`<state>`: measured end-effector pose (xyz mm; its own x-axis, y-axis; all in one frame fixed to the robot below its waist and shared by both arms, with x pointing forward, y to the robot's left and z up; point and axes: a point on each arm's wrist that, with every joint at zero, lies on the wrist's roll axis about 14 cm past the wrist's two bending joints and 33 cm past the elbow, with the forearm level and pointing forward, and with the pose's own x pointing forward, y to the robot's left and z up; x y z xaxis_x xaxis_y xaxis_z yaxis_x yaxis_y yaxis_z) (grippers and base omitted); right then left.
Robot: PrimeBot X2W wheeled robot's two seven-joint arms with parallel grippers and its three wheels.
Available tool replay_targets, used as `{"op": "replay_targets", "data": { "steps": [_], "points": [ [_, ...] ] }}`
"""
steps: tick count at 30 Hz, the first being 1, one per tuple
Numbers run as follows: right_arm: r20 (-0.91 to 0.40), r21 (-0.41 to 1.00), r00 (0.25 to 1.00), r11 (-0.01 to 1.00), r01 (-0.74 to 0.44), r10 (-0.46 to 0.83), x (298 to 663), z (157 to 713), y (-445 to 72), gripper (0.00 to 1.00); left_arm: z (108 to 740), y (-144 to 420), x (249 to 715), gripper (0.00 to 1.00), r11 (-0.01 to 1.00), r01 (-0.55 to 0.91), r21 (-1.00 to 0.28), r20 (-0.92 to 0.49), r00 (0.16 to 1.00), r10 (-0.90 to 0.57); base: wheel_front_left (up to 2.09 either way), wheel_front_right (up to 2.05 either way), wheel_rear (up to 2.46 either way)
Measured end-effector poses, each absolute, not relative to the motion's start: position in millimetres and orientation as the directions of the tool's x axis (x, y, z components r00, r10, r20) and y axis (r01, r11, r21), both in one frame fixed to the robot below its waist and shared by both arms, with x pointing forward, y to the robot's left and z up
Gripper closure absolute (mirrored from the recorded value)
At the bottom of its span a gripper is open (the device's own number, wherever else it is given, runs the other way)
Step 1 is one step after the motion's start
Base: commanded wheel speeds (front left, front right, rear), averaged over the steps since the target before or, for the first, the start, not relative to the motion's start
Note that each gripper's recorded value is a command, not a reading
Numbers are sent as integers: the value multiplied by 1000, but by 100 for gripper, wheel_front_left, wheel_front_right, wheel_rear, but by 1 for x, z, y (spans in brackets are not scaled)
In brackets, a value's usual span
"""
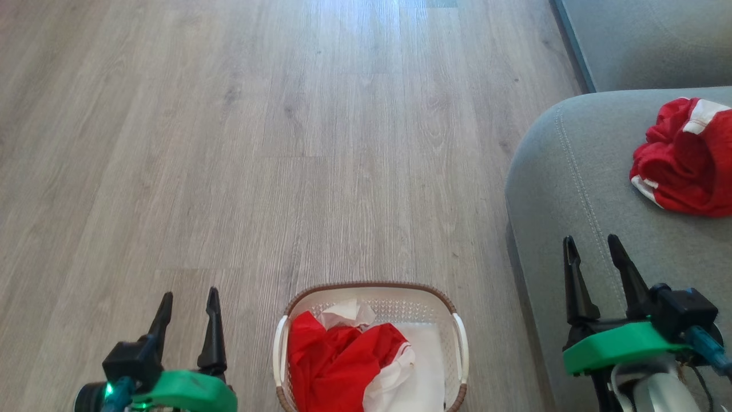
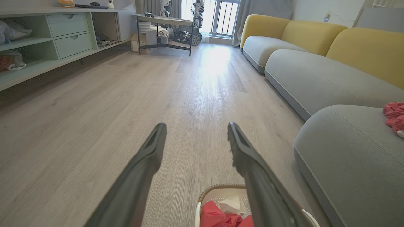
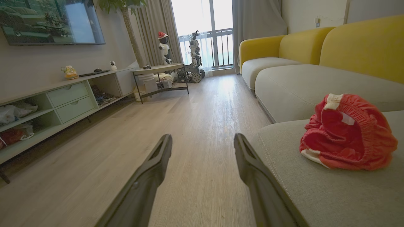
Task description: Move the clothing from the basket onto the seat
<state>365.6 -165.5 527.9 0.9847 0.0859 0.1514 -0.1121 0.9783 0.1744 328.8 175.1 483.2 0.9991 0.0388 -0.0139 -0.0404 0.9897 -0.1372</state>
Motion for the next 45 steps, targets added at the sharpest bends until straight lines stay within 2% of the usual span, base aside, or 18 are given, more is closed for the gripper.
{"op": "replay_targets", "data": {
  "steps": [18,24,30,36,45],
  "points": [
    [136,178,987,978,-108,84,368,523,-166,0,473,174,329,0,991,-30,-134,-42,999,25,0,0,0],
    [125,177,990,981,-80,59,375,519,-175,0,444,158,332,0,992,24,-123,-135,990,-41,0,0,0],
    [133,156,991,987,-45,24,399,519,-187,0,435,126,370,0,984,142,-109,-159,974,-159,0,0,0],
    [154,126,988,991,-39,20,432,520,-190,0,388,87,392,0,956,276,-101,-300,908,-294,0,0,0],
    [197,87,980,995,-47,29,485,515,-190,0,304,43,413,0,881,463,-99,-511,736,-445,0,0,0]
  ]
}}
